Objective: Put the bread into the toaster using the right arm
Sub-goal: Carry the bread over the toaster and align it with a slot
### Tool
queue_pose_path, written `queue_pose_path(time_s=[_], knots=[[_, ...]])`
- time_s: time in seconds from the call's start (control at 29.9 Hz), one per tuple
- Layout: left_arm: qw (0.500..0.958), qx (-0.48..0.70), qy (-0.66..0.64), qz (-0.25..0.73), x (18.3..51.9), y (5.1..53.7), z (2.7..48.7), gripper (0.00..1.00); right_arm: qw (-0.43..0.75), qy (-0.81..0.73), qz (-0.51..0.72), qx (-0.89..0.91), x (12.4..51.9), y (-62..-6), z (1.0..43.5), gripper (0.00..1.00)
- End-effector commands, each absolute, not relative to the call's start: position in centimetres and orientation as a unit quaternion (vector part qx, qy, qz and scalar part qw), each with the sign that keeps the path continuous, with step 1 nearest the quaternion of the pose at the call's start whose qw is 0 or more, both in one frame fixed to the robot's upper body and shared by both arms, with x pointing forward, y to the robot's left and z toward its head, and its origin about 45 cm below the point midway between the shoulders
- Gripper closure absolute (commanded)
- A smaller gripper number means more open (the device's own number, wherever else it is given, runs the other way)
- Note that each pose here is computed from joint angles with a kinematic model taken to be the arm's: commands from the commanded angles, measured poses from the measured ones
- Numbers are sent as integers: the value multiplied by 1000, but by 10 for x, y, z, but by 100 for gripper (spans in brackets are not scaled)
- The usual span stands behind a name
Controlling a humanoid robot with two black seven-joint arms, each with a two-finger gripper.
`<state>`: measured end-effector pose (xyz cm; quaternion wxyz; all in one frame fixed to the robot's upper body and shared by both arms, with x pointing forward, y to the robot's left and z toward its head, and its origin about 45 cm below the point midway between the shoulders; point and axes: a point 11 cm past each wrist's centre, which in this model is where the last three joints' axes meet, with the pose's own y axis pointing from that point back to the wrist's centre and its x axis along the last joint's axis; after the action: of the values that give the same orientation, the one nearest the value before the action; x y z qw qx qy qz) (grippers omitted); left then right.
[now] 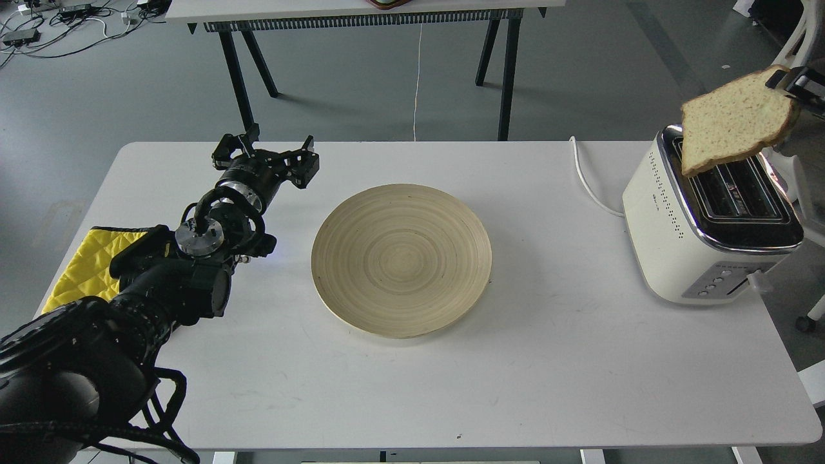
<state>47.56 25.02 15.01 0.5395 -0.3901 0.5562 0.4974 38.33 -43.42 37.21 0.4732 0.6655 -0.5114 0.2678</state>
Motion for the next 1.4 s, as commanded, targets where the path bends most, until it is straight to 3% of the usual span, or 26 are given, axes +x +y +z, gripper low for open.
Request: queue_pose_path(time_s=[0.0, 1.37], knots=[[540, -390, 556, 497, 476, 250, 150, 0, 470, -510, 265, 669, 383, -432, 372, 86], [540, -390, 556, 497, 476, 250, 150, 0, 498, -507, 243, 660, 371, -458, 367, 85]])
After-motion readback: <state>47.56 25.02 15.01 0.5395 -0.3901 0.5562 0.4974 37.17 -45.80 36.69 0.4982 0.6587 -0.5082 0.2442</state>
